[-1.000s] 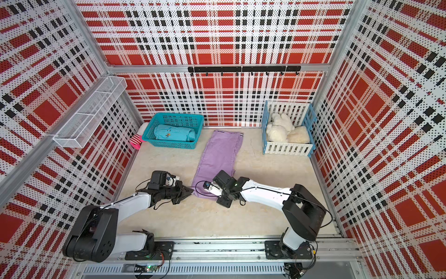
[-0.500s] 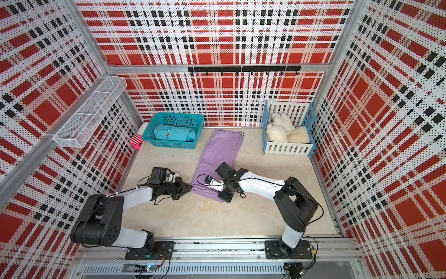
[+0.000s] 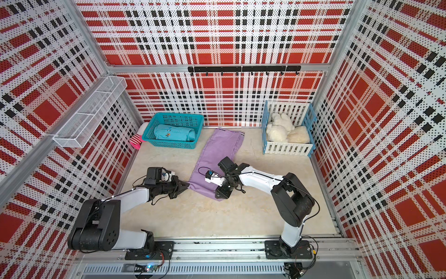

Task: Roll up the long pants
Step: Roll the long pant at the center of the board.

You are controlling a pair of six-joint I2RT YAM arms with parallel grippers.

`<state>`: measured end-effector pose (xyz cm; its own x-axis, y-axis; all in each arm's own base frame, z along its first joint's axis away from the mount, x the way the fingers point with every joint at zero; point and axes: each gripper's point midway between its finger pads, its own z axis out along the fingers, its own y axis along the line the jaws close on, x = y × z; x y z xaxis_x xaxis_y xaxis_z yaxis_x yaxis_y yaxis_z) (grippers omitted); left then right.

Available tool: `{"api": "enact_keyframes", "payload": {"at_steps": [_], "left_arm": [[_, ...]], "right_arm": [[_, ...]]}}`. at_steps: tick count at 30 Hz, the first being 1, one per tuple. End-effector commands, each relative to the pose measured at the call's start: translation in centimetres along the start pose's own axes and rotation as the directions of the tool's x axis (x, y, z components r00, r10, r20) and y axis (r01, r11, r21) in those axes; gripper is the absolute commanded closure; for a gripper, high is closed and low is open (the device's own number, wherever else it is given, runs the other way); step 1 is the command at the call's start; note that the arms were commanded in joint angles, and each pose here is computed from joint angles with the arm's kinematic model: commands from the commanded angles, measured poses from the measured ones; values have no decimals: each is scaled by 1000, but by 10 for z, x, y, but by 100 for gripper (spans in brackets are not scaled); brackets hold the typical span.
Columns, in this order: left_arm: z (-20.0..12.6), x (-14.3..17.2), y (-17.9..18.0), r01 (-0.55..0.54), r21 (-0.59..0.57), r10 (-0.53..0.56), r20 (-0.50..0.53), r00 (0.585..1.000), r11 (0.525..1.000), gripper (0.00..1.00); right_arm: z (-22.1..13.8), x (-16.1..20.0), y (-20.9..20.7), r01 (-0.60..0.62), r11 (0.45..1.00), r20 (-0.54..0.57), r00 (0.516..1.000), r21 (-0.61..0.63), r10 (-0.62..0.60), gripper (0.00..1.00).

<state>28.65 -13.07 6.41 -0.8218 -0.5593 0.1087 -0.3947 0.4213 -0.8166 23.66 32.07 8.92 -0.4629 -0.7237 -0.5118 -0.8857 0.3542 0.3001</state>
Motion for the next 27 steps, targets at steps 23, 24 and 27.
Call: {"api": "enact_keyframes", "payload": {"at_steps": [23,24,27], "left_arm": [[-10,-1,-7,3,51,-4,35,999,999,100],[-10,-2,-7,5,50,-6,35,999,999,100],[-9,-2,-5,8,47,-10,31,999,999,100]], "right_arm": [[42,64,-1,-534,845,94,840,-35,535,100],[34,62,1,-522,852,109,846,-27,522,100],[8,43,12,-435,901,175,888,14,426,88]]}}
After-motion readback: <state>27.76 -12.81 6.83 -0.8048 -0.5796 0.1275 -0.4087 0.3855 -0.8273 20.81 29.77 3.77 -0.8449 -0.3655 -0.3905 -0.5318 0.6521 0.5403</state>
